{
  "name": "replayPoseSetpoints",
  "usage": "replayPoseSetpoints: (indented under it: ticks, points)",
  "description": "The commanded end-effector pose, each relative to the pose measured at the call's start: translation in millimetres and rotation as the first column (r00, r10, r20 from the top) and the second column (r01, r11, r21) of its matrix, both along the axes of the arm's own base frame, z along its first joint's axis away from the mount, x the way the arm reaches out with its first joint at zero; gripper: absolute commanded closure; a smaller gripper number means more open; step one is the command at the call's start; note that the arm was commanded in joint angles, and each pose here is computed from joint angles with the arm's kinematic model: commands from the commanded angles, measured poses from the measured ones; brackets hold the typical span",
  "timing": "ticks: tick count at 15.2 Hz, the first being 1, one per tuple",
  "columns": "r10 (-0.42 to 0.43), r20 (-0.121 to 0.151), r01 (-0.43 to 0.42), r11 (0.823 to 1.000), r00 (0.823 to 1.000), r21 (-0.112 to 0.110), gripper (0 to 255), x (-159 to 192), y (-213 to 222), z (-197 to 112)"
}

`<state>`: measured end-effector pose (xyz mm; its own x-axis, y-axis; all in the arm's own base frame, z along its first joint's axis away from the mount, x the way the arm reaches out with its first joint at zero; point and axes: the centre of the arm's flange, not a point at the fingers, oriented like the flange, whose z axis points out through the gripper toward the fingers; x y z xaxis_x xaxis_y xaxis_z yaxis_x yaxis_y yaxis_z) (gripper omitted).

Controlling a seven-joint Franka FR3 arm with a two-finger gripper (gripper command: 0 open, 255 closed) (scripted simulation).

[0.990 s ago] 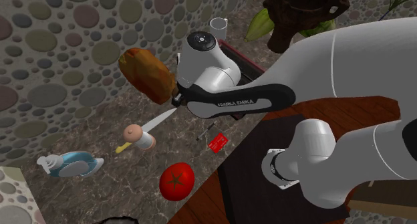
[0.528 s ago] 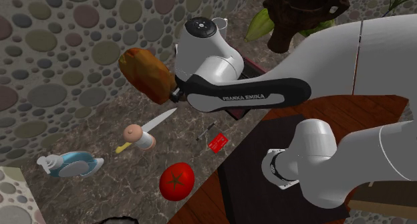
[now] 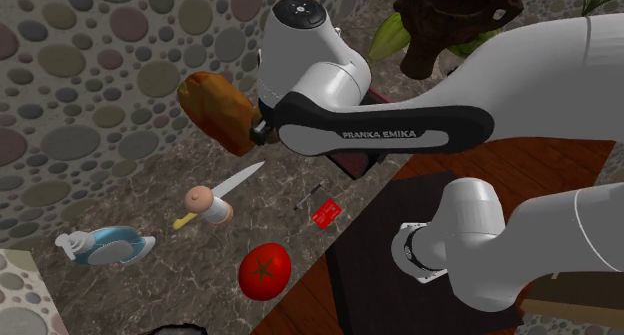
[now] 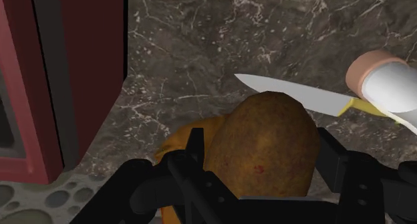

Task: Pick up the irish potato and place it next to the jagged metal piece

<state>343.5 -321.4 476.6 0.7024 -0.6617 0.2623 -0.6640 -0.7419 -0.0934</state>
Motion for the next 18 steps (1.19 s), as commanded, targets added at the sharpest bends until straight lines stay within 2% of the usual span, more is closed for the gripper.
replayPoseSetpoints:
  ticks: [1,2,18]
  points:
    - [0.000,0.000,0.000,1.000,1.000,0.000,255,1,0,10]
    - [0.000,0.000,0.000,1.000,1.000,0.000,255,1,0,15]
    - [0.000,0.000,0.000,1.000,1.000,0.000,255,104,184,15]
